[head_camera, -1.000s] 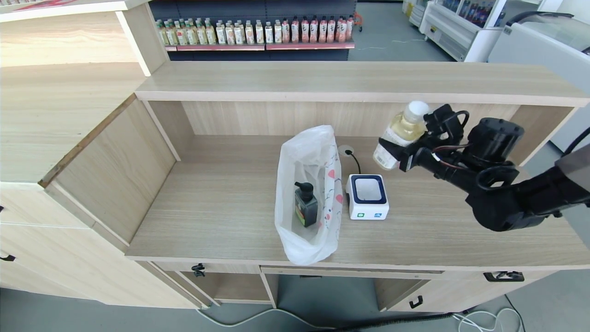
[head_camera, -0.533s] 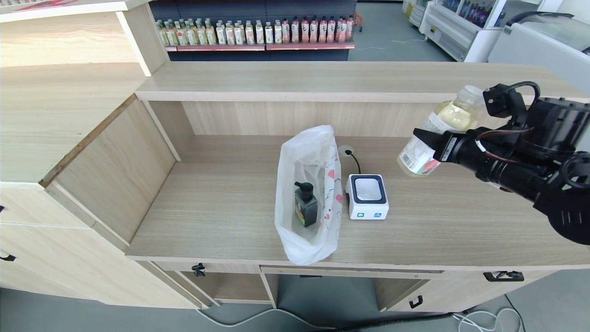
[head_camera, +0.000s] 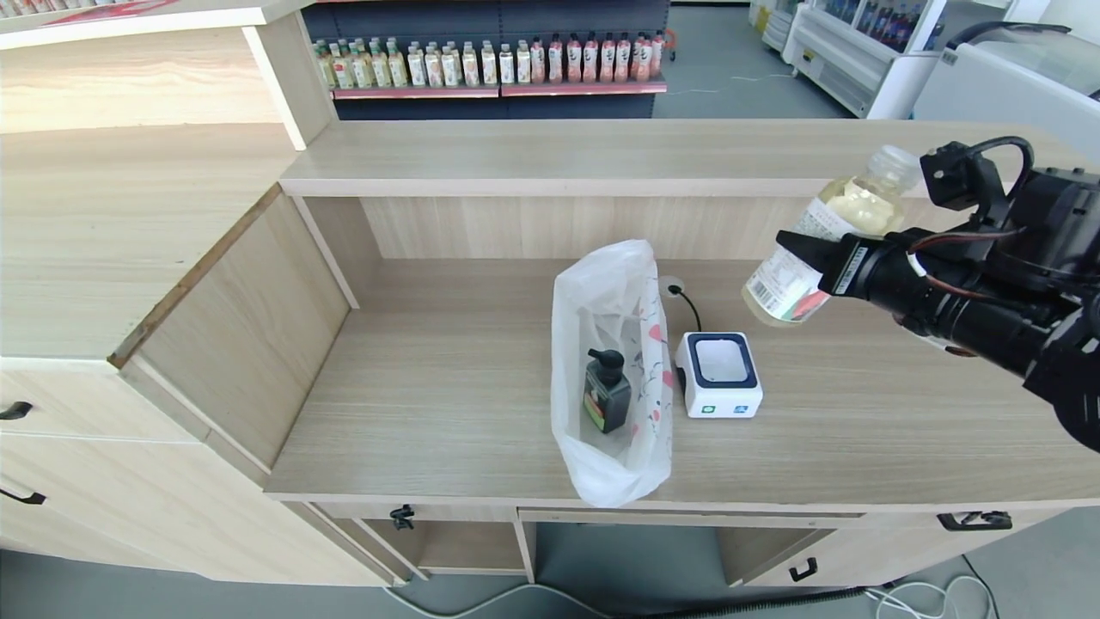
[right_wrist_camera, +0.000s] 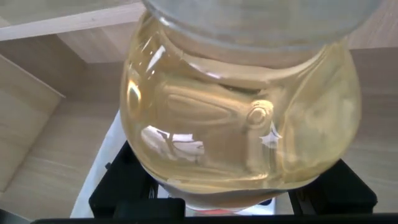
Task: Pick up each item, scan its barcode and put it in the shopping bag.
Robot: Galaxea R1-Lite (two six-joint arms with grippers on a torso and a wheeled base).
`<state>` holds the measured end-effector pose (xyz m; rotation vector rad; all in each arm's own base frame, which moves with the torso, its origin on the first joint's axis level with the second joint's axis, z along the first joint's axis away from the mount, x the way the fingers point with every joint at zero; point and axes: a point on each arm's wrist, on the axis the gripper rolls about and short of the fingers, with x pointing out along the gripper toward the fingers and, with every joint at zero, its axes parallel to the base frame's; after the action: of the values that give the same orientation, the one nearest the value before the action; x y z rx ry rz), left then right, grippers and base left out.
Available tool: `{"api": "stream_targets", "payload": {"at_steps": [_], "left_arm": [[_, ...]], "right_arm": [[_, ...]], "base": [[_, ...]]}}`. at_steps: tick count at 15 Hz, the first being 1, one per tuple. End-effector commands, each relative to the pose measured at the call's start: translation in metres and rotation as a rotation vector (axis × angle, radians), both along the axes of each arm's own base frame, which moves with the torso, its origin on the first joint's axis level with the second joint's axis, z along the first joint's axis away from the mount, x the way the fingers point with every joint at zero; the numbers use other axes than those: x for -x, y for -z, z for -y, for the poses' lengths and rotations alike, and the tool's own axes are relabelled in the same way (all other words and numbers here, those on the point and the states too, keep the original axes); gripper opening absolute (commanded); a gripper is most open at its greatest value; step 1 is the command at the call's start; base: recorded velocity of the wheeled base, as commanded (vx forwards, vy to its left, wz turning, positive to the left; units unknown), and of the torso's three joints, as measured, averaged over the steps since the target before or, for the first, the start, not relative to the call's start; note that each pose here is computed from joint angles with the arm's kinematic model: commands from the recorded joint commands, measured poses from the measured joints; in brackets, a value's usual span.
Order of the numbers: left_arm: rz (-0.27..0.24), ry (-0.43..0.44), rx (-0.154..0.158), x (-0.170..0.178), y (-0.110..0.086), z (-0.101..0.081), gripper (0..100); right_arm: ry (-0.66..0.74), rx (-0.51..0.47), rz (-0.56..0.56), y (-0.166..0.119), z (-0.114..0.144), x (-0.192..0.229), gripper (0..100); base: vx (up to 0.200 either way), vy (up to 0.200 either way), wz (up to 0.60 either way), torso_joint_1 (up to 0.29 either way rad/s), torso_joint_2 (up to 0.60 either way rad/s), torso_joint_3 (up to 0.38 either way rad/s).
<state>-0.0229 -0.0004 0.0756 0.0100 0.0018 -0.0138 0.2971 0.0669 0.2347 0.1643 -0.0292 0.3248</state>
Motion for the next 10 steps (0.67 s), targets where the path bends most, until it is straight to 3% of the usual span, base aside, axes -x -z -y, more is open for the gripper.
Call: {"api": "stream_targets", "payload": {"at_steps": [1, 10], "left_arm": [[0.000, -0.002, 0.001, 0.000, 0.000, 0.000, 100], [0.000, -0.002, 0.007, 0.000, 0.000, 0.000, 100]], "right_arm": [[-0.023, 0.001, -0.003, 0.001, -0.007, -0.001, 0], [-0.047, 0.018, -0.036, 0.023, -0.029, -0.050, 0]], "base": [[0.000, 0.000, 0.00, 0.000, 0.00, 0.000], [0.000, 0.000, 0.00, 0.000, 0.00, 0.000]]}}
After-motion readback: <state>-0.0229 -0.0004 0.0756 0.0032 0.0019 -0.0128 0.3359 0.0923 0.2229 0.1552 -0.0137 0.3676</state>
